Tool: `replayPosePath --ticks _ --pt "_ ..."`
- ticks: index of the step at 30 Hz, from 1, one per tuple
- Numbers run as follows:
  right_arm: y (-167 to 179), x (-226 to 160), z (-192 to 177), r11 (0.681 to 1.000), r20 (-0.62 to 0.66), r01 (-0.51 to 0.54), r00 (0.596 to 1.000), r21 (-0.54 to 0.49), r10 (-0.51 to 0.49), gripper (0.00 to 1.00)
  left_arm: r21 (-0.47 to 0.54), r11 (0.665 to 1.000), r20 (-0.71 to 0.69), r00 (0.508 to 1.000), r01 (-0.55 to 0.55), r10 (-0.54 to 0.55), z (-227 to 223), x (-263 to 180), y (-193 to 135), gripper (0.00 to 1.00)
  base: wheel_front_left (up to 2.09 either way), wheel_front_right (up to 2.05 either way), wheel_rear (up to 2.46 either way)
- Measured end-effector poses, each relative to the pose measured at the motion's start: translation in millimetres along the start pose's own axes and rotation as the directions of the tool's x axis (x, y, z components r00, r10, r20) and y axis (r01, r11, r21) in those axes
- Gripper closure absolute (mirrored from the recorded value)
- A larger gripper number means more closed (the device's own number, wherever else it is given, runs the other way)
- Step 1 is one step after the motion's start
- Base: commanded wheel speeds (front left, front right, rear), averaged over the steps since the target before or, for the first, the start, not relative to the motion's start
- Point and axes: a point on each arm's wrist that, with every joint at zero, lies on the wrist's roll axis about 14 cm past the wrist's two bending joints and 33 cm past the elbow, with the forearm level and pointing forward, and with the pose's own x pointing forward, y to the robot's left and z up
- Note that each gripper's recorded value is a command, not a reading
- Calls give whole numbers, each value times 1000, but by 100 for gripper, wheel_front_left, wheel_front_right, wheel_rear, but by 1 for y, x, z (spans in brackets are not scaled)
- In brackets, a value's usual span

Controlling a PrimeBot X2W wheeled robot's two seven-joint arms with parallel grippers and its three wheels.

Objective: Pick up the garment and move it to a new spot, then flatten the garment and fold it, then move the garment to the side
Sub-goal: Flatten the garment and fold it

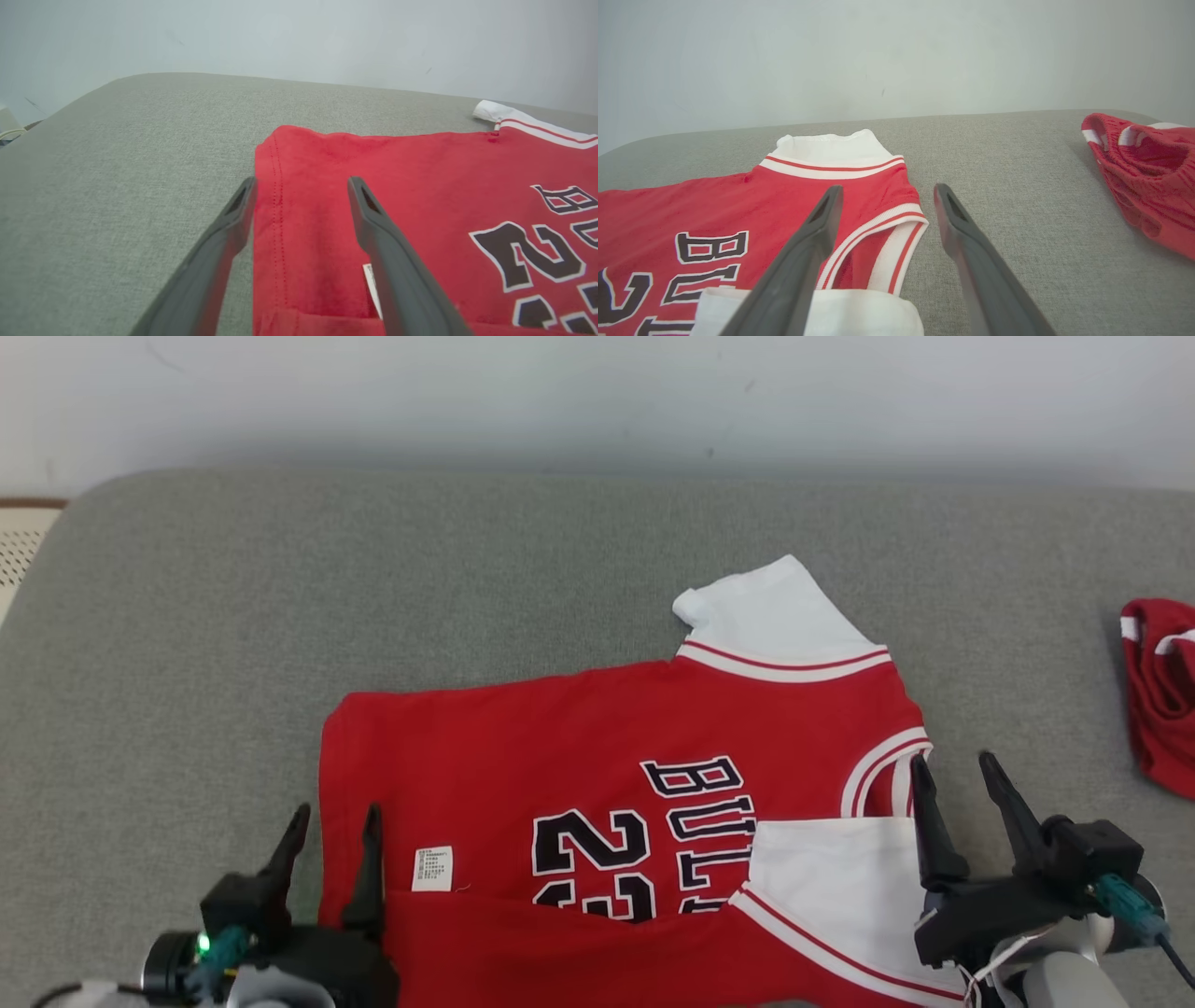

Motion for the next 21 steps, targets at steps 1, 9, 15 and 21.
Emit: replayPosePath --ticks 1,9,15,21 --pt "2 3 -1 1000 -2 -6 1000 3 6 0 -1 1000 -3 1000 11 -11 -1 6 -1 0 0 0 0" --pt "7 13 -20 999 -43 -21 999 31 22 0 37 999 -52 999 7 -5 -14 52 10 0 0 0 0" --pt "-6 12 -23 999 -46 15 999 36 -14 0 6 1000 -70 998 -4 4 -18 78 15 0 0 0 0" --pt "-14 9 -27 999 -57 38 998 36 -36 0 1 1000 -155 988 -10 10 -43 86 16 0 0 0 0"
